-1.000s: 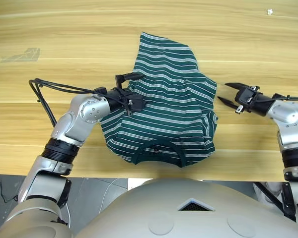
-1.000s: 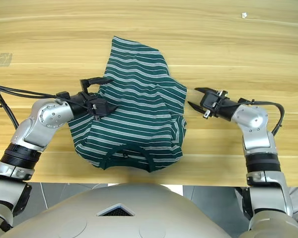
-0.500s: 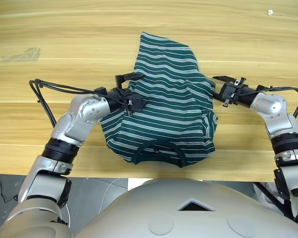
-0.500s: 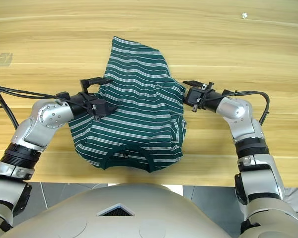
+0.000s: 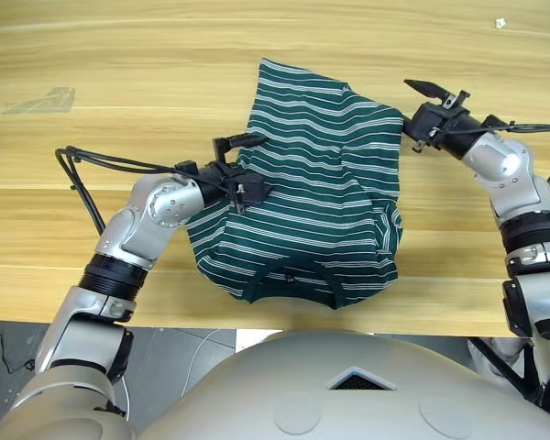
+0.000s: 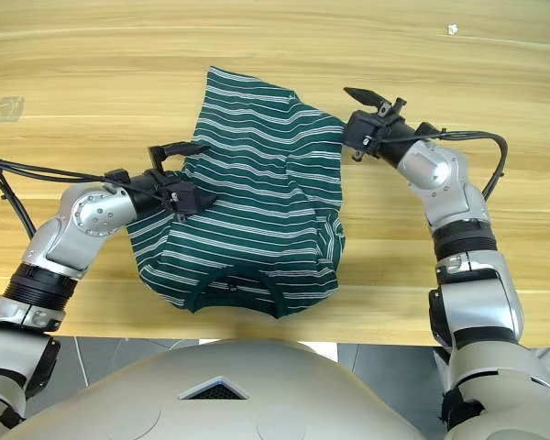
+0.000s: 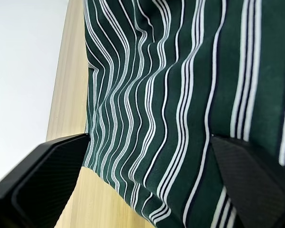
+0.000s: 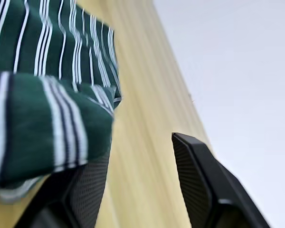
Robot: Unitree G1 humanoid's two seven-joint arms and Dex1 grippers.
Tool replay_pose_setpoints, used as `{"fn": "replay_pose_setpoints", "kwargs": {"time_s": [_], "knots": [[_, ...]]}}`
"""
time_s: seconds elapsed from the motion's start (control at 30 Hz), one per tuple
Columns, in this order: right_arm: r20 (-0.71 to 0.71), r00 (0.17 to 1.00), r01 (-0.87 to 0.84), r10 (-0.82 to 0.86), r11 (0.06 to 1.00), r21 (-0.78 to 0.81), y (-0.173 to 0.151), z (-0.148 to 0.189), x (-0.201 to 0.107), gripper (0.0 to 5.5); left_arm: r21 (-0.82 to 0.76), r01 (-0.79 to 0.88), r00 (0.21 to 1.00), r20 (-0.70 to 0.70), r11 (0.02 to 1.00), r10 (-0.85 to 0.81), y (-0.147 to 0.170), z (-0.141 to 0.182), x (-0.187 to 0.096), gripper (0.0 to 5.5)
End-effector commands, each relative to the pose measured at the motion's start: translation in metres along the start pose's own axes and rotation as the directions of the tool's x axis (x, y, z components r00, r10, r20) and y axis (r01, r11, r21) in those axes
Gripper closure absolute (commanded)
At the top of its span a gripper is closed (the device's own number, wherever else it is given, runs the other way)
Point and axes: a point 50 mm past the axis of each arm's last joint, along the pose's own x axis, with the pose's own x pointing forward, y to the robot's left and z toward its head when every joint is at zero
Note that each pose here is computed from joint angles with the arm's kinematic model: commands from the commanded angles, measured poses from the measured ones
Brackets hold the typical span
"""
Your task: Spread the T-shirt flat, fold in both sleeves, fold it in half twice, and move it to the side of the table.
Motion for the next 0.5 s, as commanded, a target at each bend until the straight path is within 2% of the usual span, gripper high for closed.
{"fn": "replay_pose_setpoints", "kwargs": {"time_s": [0.03, 0.23, 0.4, 0.5], "knots": [[0.115, 0.992, -0.045, 0.048, 0.999, -0.023, 0.022, 0.024, 0.007, 3.15, -0.018, 0.063, 0.997, -0.032, 0.998, -0.063, -0.013, -0.005, 0.004, 0.74], [0.342, 0.917, -0.214, 0.206, 0.977, -0.015, 0.073, 0.078, 0.006, 3.15, -0.026, 0.071, 0.997, -0.022, 0.997, -0.072, -0.016, -0.005, 0.010, 0.74], [0.315, 0.914, -0.282, 0.256, 0.959, 0.037, 0.094, 0.075, 0.003, 3.15, -0.031, 0.060, 0.998, -0.020, 0.998, -0.060, -0.015, -0.005, 0.012, 0.74], [0.309, 0.933, -0.218, 0.187, 0.974, 0.066, 0.080, 0.072, 0.002, 3.15, -0.029, 0.061, 0.998, -0.026, 0.998, -0.062, -0.016, -0.006, 0.011, 0.74]]}}
